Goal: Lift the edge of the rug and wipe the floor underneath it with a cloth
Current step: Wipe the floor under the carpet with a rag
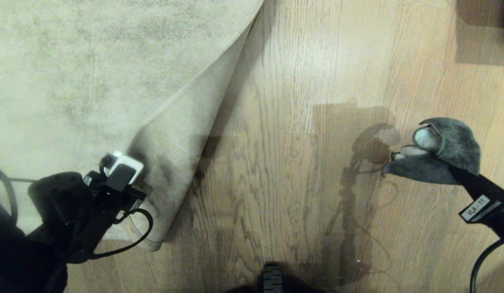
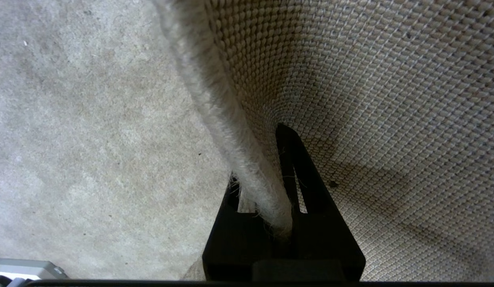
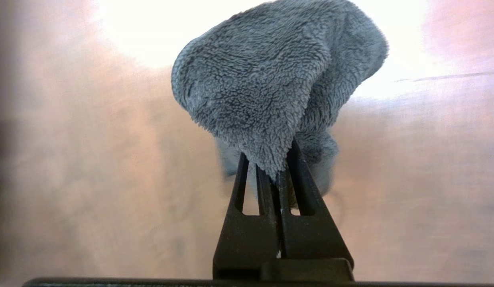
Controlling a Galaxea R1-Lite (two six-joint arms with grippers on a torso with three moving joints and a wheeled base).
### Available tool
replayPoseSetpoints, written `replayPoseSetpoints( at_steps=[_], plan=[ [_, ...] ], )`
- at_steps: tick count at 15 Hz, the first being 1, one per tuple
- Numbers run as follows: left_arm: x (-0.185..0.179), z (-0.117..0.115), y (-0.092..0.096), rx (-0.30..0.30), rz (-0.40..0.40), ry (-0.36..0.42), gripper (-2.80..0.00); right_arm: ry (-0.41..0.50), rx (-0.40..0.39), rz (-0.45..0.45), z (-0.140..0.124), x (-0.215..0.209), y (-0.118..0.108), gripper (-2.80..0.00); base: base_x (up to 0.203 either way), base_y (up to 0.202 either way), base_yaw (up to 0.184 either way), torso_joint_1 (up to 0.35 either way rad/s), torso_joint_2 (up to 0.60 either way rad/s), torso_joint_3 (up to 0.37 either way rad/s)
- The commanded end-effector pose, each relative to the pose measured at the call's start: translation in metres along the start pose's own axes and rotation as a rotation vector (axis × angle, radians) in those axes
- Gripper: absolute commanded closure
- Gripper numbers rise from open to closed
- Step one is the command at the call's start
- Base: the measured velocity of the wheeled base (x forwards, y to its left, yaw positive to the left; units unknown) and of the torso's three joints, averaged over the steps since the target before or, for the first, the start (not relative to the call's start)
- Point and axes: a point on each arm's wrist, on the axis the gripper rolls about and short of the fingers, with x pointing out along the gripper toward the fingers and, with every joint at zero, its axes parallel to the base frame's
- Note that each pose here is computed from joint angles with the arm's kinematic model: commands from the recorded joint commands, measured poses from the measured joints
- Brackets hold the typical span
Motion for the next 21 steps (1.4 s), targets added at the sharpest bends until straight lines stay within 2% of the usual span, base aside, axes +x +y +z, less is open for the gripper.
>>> replayPoseSetpoints(
  at_steps=[1,3,9,13,15,18,20,21],
  plan=[
    [0.004,-0.001,-0.002,0.005,0.002,0.002,0.0,-0.105,-0.015,-0.084,0.015,-0.006,-0.014,0.0,0.0,0.0,0.0,0.0,0.0,0.0],
    [0.006,0.0,-0.003,0.005,0.002,-0.004,0.0,-0.143,-0.002,-0.076,0.021,-0.012,-0.014,0.0,0.0,0.0,0.0,0.0,0.0,0.0],
    [0.005,-0.001,-0.001,0.004,0.006,0.001,0.0,-0.121,-0.008,-0.084,0.027,-0.037,-0.013,0.0,0.0,0.0,0.0,0.0,0.0,0.0],
    [0.006,-0.002,-0.001,0.004,0.007,0.004,0.0,-0.105,-0.038,-0.091,0.028,-0.087,-0.013,0.0,0.0,0.0,0.0,0.0,0.0,0.0],
    [0.006,-0.002,-0.001,0.004,0.006,0.005,0.0,-0.09,-0.048,-0.093,0.02,-0.116,-0.014,0.0,0.0,0.0,0.0,0.0,0.0,0.0],
    [0.006,-0.003,-0.002,0.006,0.003,0.01,0.0,-0.023,-0.064,-0.1,0.0,-0.146,-0.018,0.0,0.0,0.0,0.0,0.0,0.0,0.0],
    [0.007,-0.003,-0.002,0.006,0.003,0.01,0.0,0.139,-0.079,-0.116,-0.018,-0.148,-0.021,0.0,0.0,0.0,0.0,0.0,0.0,0.0],
    [0.007,-0.003,-0.003,0.006,0.002,0.011,0.0,0.189,-0.081,-0.122,-0.023,-0.149,-0.021,0.0,0.0,0.0,0.0,0.0,0.0,0.0]
  ],
)
